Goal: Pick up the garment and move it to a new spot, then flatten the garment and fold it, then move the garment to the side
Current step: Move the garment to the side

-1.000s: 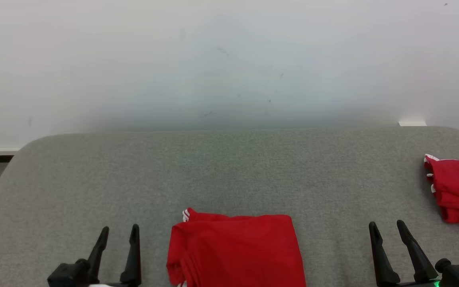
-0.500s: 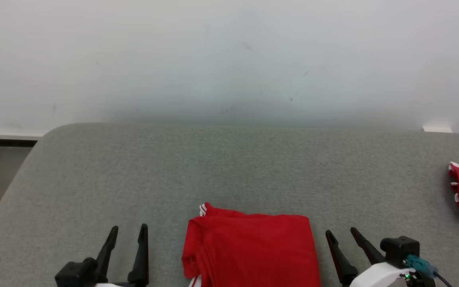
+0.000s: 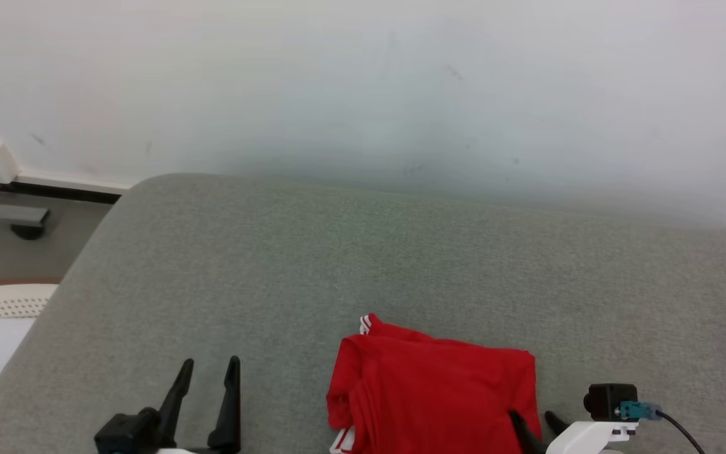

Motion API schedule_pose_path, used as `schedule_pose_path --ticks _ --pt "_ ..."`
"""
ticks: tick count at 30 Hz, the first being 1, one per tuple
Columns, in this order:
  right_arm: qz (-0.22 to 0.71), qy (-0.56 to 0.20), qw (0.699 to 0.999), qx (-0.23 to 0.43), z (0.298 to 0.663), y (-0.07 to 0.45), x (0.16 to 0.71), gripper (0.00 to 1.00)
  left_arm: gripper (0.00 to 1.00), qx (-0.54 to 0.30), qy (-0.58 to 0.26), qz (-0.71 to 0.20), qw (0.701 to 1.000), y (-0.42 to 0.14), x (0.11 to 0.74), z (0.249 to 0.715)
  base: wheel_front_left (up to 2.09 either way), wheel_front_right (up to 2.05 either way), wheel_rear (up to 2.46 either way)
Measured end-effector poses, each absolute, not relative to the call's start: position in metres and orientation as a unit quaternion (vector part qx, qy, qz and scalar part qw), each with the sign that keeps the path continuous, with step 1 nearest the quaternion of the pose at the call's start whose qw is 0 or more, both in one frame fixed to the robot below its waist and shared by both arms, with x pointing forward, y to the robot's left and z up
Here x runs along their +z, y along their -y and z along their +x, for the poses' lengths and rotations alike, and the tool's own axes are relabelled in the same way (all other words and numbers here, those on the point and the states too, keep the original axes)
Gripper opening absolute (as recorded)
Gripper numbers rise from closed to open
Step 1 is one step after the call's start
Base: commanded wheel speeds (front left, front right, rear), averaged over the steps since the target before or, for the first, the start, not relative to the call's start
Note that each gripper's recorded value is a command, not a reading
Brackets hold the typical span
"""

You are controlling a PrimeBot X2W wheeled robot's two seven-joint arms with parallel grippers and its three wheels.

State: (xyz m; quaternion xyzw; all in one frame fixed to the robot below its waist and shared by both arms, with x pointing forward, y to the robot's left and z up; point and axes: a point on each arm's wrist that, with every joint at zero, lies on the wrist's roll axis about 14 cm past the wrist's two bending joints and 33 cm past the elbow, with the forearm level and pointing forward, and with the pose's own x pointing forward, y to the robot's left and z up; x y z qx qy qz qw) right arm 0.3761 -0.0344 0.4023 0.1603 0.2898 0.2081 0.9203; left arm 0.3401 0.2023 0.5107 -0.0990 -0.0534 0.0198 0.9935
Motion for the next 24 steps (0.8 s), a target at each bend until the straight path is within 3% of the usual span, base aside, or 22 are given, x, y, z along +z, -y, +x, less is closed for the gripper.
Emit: schedule_pose_path --ticks 6,7,8,9,10,18,24 --pt "0.158 -0.334 0.898 0.239 0.365 0.013 0.391 1.00 1.00 0.034 0.051 -0.101 0.993 -0.210 0.508 0.334 0.00 0.00 0.00" --pt "0.157 -0.336 0.897 0.240 0.365 0.012 0.390 0.91 1.00 0.035 0.051 -0.101 0.993 -0.211 0.508 0.334 0.00 0.00 0.00" --pt "0.158 -0.335 0.897 0.240 0.365 0.012 0.390 0.53 1.00 0.035 0.050 -0.101 0.993 -0.211 0.508 0.334 0.00 0.00 0.00" --pt "0.158 -0.333 0.898 0.239 0.366 0.012 0.390 0.35 1.00 0.036 0.050 -0.101 0.993 -0.211 0.507 0.334 0.00 0.00 0.00" --pt "0.157 -0.331 0.900 0.238 0.367 0.012 0.390 0.00 1.00 0.036 0.049 -0.101 0.993 -0.211 0.507 0.334 0.00 0.00 0.00" --pt "0.166 -0.285 0.918 0.221 0.385 0.021 0.409 0.00 1.00 0.015 0.050 -0.101 0.993 -0.198 0.509 0.341 0.00 0.00 0.00" --pt "0.165 -0.224 0.942 0.185 0.411 0.058 0.438 0.00 1.00 -0.043 0.057 -0.101 0.992 -0.163 0.518 0.360 0.00 0.00 0.00"
